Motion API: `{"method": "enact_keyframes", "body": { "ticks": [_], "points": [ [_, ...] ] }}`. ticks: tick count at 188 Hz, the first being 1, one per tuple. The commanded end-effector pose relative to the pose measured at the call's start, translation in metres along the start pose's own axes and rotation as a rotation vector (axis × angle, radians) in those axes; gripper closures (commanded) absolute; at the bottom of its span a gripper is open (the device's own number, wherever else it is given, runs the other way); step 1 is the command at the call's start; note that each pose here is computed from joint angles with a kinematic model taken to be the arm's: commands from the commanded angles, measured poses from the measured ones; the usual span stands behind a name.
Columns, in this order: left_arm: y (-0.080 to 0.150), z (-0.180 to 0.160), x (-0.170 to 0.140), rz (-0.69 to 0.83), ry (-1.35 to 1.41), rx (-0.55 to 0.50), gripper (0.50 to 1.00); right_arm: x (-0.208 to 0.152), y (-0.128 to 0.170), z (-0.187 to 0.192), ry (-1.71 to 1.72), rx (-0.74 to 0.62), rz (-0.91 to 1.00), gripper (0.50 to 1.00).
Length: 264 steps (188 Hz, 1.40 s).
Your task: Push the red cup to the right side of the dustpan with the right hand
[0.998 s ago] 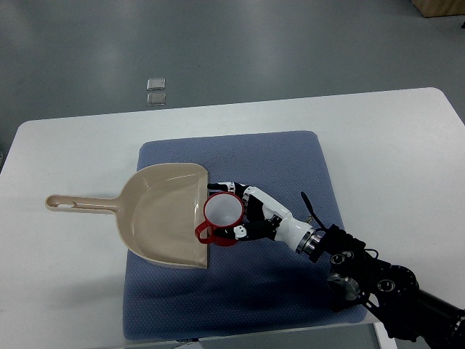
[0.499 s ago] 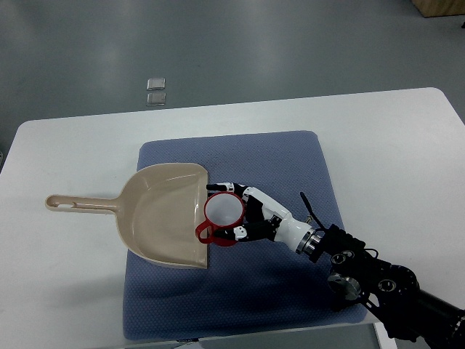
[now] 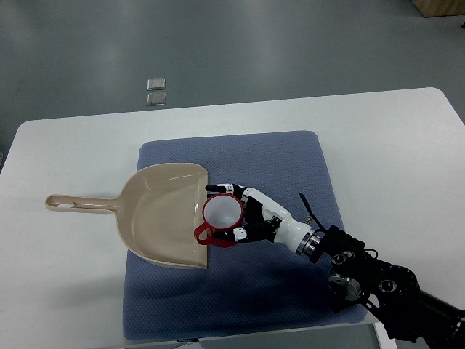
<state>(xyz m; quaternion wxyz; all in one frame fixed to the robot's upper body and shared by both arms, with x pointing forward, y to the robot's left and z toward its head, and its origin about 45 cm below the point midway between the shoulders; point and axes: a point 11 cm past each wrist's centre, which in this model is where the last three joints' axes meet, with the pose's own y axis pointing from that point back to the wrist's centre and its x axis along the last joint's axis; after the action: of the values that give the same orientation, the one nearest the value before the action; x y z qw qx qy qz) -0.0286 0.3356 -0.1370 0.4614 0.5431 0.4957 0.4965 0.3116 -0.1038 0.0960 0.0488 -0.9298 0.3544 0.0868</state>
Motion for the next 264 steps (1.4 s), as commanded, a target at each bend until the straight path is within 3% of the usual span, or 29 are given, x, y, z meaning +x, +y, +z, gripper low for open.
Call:
{"method": "enact_keyframes", "body": {
  "ticks": [1,264],
  "points": [
    [0.0,0.0,0.0,0.0,0.0,0.0,0.5,-0.001,0.001,0.001,-0.007,-0.001,-0.007,0.568],
    [0.0,0.0,0.0,0.0,0.0,0.0,0.5,0.023,0.018,-0.009,0.011,-0.002,0.006,0.568]
  ]
}}
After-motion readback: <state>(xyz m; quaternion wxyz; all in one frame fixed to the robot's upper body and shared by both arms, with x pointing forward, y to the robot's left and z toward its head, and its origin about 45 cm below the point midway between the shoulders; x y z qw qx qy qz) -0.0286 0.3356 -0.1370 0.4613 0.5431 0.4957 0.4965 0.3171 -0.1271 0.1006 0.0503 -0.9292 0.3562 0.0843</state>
